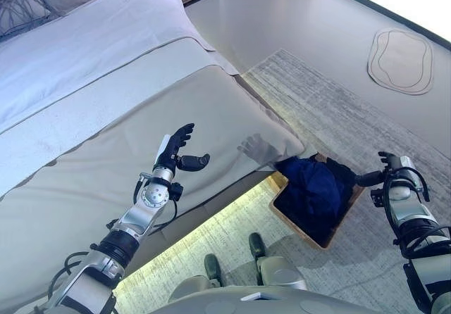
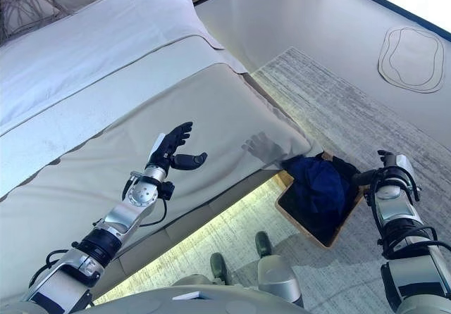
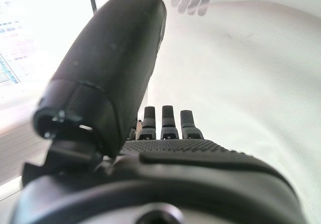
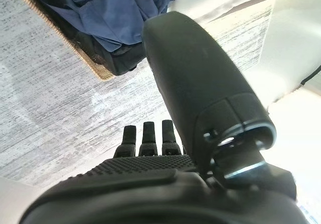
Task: Pick up the clothes from the bed and place them into the basket
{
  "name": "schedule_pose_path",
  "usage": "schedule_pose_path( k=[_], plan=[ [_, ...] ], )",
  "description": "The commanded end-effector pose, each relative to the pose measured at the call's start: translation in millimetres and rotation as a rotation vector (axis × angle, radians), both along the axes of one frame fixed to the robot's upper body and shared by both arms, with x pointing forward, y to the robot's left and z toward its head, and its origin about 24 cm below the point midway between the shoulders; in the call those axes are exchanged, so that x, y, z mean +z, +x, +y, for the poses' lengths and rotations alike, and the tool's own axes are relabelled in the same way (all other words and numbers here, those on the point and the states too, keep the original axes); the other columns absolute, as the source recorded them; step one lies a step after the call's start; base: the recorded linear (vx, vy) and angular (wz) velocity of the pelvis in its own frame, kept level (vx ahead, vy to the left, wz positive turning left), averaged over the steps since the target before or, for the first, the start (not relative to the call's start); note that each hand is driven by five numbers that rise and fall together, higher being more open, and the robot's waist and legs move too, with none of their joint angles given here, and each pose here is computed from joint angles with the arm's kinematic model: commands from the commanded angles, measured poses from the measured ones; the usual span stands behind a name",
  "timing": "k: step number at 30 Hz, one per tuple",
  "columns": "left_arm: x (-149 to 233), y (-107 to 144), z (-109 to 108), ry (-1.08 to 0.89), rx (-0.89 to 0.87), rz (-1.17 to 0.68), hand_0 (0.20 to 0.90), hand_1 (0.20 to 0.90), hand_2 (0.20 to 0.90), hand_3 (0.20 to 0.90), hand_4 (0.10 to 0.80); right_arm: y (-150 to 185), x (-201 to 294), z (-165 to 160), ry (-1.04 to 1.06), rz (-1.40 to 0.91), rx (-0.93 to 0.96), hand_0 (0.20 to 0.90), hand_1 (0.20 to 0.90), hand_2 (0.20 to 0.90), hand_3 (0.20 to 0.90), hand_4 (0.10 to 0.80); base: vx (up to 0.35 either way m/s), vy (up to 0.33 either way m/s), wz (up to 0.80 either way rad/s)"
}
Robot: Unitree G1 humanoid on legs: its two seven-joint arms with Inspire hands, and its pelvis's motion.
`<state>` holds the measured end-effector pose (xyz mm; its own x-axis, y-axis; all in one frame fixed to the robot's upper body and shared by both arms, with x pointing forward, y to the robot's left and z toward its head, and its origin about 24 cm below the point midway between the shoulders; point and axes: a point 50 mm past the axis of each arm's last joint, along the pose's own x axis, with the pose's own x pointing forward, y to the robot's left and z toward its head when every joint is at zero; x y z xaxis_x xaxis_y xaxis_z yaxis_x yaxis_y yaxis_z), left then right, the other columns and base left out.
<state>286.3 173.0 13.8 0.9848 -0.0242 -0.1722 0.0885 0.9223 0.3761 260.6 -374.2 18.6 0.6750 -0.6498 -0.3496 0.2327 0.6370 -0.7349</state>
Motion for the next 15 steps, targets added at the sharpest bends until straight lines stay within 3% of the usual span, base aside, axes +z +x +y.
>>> schedule_pose_path(
  k=[1, 10, 15],
  plan=[
    [28, 15, -3, 0.034, -0.045, -0.148, 0.9, 0.9, 0.9, 0.9, 0.8, 12, 28, -15, -0.116, -0.046, -0.027, 0.9, 0.9, 0.9, 0.9, 0.8, 0.0, 0.0, 0.0],
    [22, 12, -3, 0.034, -0.057, -0.128, 0.9, 0.9, 0.9, 0.9, 0.8, 10, 25, -15, -0.105, -0.067, -0.018, 0.9, 0.9, 0.9, 0.9, 0.8, 0.014, 0.011, -0.01],
    [4, 8, -4, 0.051, -0.031, -0.052, 0.9, 0.9, 0.9, 0.9, 0.8, 26, 27, 14, -0.087, -0.145, 0.091, 0.9, 0.9, 0.9, 0.9, 0.8, 0.014, 0.027, -0.03]
  ],
)
